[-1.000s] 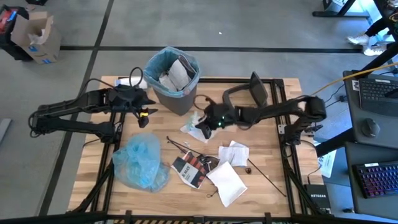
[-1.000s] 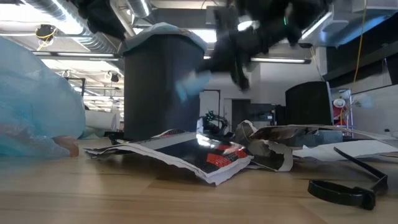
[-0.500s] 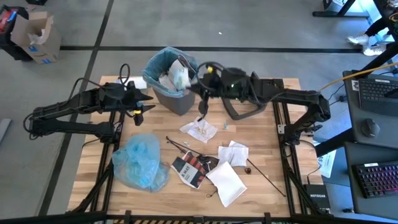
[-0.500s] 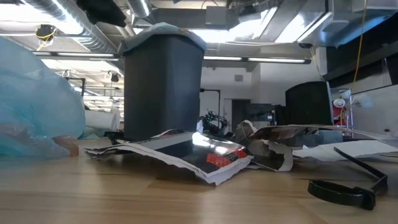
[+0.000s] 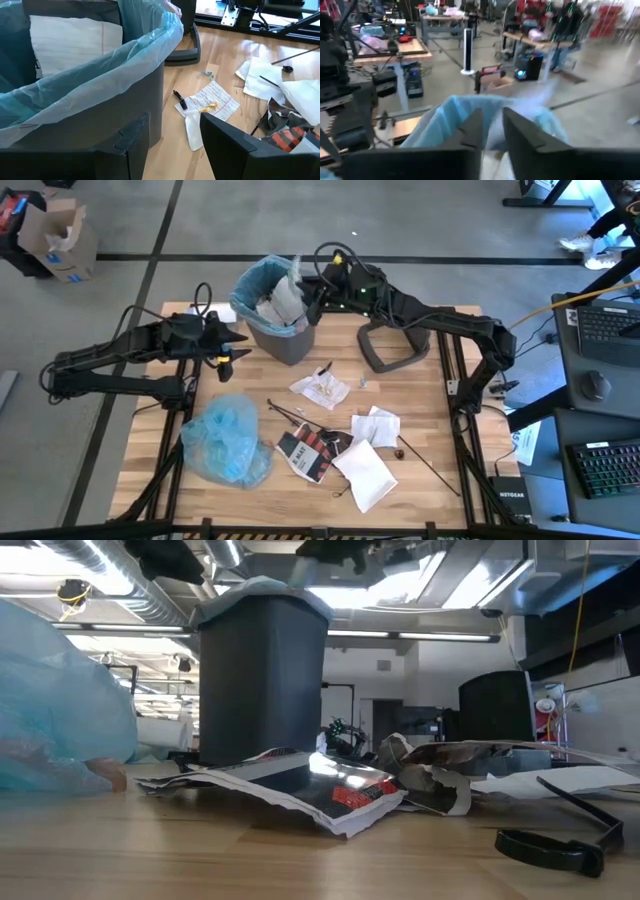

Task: Pick and place trash into bin
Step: Put the blue carton into the trash bin, then put the blue paper into the trash bin

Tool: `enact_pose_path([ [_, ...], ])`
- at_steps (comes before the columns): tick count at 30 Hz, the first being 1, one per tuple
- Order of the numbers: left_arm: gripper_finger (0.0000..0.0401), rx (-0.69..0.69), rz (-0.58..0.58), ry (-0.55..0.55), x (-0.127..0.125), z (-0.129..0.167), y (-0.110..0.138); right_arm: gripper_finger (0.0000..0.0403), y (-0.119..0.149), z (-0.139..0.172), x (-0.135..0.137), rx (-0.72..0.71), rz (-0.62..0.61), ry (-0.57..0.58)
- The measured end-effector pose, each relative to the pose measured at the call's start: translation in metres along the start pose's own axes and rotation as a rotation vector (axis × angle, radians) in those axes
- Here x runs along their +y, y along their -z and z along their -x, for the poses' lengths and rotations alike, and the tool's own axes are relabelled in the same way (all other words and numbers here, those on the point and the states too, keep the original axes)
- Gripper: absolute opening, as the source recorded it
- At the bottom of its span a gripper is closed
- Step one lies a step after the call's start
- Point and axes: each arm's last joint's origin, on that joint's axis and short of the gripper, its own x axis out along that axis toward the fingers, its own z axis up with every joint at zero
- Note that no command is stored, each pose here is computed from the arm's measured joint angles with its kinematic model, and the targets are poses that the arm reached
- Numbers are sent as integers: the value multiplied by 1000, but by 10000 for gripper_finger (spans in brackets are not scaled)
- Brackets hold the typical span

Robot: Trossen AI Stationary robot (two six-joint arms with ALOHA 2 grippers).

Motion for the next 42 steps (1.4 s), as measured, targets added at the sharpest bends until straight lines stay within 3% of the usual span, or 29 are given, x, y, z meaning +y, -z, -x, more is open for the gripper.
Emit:
enact_pose_path([
  [7, 166, 7, 7, 0, 0, 0, 1, 209, -11, 20, 3, 37, -9, -84],
  [13, 166, 11, 14, 0, 0, 0, 1, 263, -17, 62, 11, 218, -20, -155],
  [19, 166, 10, 13, 0, 0, -1, 1, 254, 14, 94, 30, 639, -43, -101],
  [26, 166, 7, 12, 0, 0, -1, 0, 223, 93, 105, 50, 991, -61, 29],
  [34, 166, 9, 14, 0, 0, -1, 0, 189, 187, 111, 50, 1074, -279, 208],
  [42, 166, 8, 18, 0, 0, -1, 1, 159, 232, 118, 47, 1040, -416, 276],
])
